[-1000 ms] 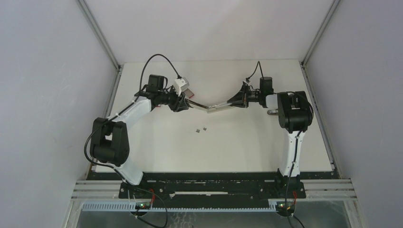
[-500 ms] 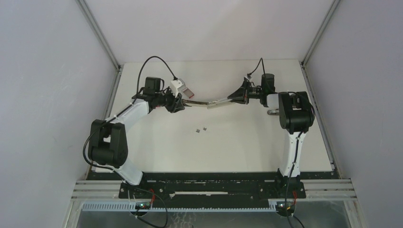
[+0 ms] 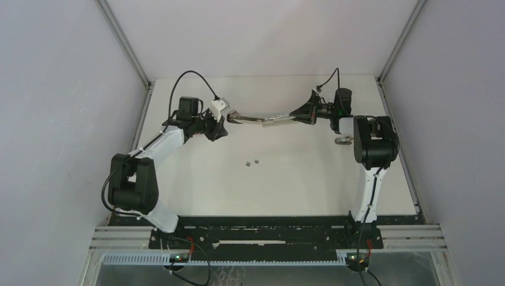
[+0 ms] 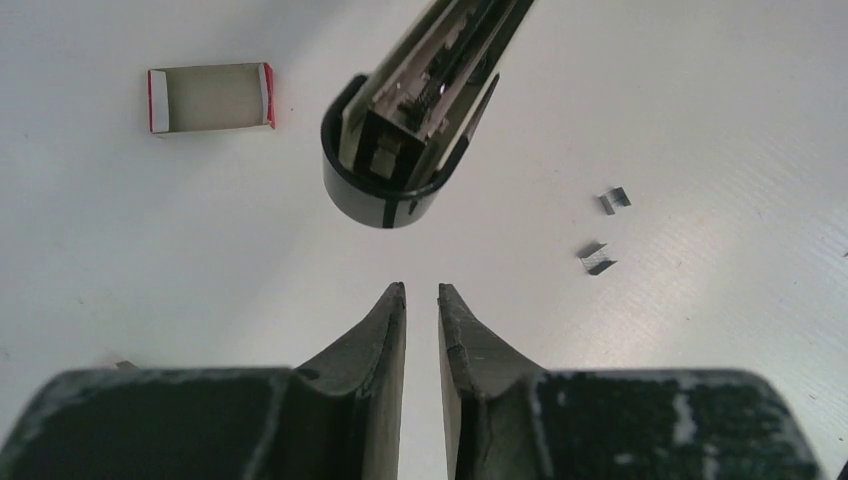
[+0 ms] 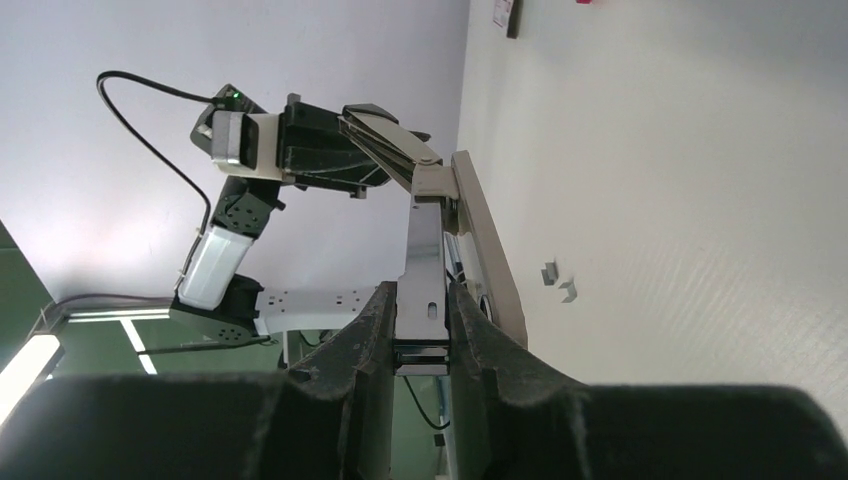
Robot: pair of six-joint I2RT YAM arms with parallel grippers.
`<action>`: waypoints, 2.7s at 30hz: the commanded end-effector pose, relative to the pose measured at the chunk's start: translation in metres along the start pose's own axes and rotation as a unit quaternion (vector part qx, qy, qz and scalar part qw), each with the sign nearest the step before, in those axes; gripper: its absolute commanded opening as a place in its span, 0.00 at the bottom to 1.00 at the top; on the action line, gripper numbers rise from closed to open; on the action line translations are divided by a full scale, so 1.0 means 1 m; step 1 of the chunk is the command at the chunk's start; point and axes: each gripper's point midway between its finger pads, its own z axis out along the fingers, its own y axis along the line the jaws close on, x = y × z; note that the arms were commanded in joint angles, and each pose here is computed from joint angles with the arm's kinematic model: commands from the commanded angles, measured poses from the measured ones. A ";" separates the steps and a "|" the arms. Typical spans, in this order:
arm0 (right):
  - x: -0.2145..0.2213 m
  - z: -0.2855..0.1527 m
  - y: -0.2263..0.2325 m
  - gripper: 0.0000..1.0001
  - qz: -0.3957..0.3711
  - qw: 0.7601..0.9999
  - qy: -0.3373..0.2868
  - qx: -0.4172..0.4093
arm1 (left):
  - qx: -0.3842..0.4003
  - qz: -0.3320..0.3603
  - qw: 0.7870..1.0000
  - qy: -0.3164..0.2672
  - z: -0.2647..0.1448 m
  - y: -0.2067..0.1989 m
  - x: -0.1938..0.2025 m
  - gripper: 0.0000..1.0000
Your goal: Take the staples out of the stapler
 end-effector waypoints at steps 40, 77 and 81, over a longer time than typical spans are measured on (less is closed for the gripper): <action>0.040 0.012 0.082 0.00 -0.121 0.991 0.055 -0.031 | -0.037 0.014 0.998 -0.048 -0.054 -0.005 -0.063 0.71; 0.080 0.038 0.093 0.00 -0.175 0.975 0.124 -0.061 | 0.302 -0.103 0.948 -0.006 0.000 -0.094 -0.093 0.83; 0.081 0.039 0.093 0.00 -0.177 0.974 0.125 -0.061 | 0.330 -0.123 0.936 -0.001 0.003 -0.102 -0.090 0.83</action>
